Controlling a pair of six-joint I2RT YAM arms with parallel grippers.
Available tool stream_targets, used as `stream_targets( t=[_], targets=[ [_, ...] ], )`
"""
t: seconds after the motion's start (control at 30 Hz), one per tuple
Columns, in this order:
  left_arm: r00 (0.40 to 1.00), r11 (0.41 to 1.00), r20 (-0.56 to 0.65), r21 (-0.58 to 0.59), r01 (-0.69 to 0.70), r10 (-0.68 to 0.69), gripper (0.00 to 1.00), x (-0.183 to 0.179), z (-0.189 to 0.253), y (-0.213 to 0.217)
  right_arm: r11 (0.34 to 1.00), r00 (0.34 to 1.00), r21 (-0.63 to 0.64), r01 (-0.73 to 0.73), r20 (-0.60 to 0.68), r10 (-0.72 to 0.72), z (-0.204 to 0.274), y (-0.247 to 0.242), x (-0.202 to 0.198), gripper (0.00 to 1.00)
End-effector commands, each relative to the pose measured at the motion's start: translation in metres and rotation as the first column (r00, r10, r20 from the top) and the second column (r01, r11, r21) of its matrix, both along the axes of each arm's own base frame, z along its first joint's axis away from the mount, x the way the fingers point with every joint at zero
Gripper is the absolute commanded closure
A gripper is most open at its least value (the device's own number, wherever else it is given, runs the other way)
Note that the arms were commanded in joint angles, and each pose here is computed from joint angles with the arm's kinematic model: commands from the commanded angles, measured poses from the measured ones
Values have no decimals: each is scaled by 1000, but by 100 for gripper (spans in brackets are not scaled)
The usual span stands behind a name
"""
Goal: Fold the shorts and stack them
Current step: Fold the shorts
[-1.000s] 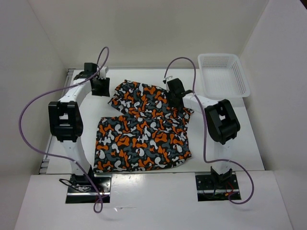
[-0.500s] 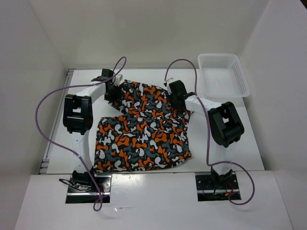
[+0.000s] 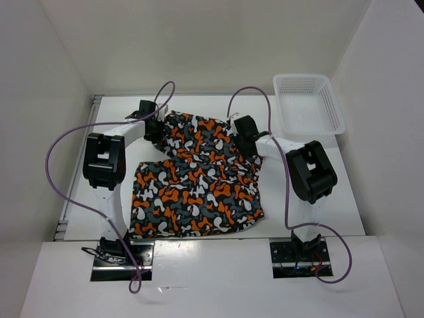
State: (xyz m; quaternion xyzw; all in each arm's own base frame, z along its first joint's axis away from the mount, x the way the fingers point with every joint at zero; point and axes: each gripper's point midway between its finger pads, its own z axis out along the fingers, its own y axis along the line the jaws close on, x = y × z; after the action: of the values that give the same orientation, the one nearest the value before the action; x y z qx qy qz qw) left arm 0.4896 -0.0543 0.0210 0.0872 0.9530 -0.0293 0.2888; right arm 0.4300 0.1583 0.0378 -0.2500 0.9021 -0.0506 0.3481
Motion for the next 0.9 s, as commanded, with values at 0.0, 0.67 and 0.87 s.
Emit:
stream_targets(
  t=[0.0,0.67,0.87],
  targets=[
    [986,998,-161,50,-28,36,100,-47,-18,20,1000,998,-25,-4,58,6,9,-2,6,61],
    [970,982,-155,45,-184,188,99,-124,66,83,994,998,-98,-50,26,53,-10,-8,5,62],
    [942,986,-292,26,-167,167,81,-160,25,74,986,984,-34,-161,76,163,23,29,27,43]
  ],
)
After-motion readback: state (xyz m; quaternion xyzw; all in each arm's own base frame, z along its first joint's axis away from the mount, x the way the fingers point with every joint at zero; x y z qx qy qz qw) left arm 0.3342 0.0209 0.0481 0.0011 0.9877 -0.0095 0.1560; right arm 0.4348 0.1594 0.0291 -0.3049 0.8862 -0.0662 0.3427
